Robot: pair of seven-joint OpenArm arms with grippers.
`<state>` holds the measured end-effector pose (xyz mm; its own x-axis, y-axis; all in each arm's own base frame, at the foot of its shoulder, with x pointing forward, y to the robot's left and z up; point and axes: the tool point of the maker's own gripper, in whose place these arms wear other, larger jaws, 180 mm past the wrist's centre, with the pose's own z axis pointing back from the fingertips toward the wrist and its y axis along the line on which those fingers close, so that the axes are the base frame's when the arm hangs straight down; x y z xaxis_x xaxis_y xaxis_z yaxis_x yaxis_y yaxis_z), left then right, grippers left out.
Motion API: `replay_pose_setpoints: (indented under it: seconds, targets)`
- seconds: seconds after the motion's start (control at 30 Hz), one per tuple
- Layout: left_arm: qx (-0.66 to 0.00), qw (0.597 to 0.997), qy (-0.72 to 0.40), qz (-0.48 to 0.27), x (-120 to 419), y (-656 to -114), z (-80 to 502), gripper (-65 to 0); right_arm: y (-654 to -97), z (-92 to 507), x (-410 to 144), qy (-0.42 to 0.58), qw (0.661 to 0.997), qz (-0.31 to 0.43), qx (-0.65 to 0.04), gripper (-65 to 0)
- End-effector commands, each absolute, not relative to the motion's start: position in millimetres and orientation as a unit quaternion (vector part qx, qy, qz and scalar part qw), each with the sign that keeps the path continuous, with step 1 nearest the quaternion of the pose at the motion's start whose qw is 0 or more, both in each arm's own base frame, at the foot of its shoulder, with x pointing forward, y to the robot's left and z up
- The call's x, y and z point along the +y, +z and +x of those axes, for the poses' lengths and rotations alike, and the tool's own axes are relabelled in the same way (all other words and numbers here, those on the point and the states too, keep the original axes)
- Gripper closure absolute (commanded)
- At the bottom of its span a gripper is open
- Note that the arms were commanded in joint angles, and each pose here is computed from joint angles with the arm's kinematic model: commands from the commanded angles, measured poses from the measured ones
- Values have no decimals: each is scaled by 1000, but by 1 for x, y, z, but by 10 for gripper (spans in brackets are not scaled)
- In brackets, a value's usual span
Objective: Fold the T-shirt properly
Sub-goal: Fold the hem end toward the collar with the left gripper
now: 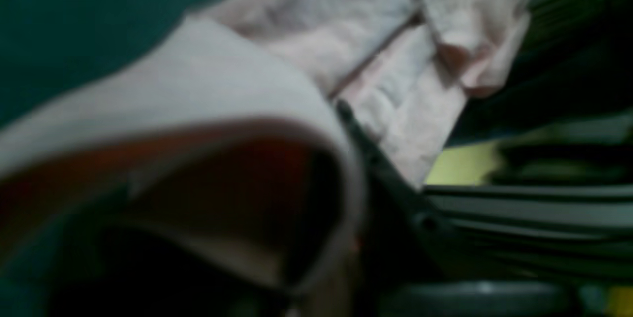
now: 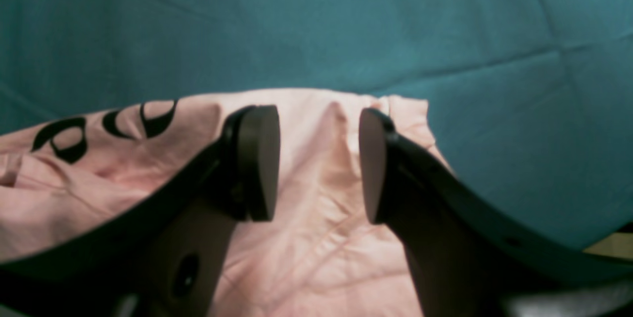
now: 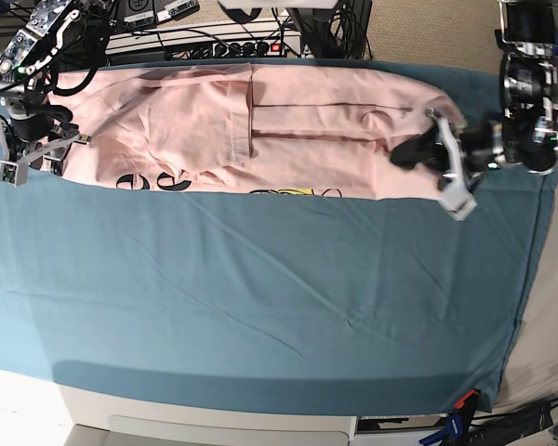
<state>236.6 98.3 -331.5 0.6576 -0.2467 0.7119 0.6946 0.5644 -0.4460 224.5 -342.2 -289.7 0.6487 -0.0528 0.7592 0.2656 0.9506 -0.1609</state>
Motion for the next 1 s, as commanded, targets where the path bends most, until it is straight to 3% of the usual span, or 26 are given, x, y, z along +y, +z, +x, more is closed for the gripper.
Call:
replay_pose_setpoints:
  seconds: [0.0,0.5,0.97]
  targets:
    - [-321,816,-302,-373,88,-321,240,0,-274,228,-351,-86,885,-150,-432,-264]
    - [-327,750,-394,-419,-62,-327,245,0,-272,190,-436,-157,879,-221,-391,-264]
    - [-298,741,-366,-478,-112,-331,249,0,-300,188,-448,-181,889,-184,-379,-264]
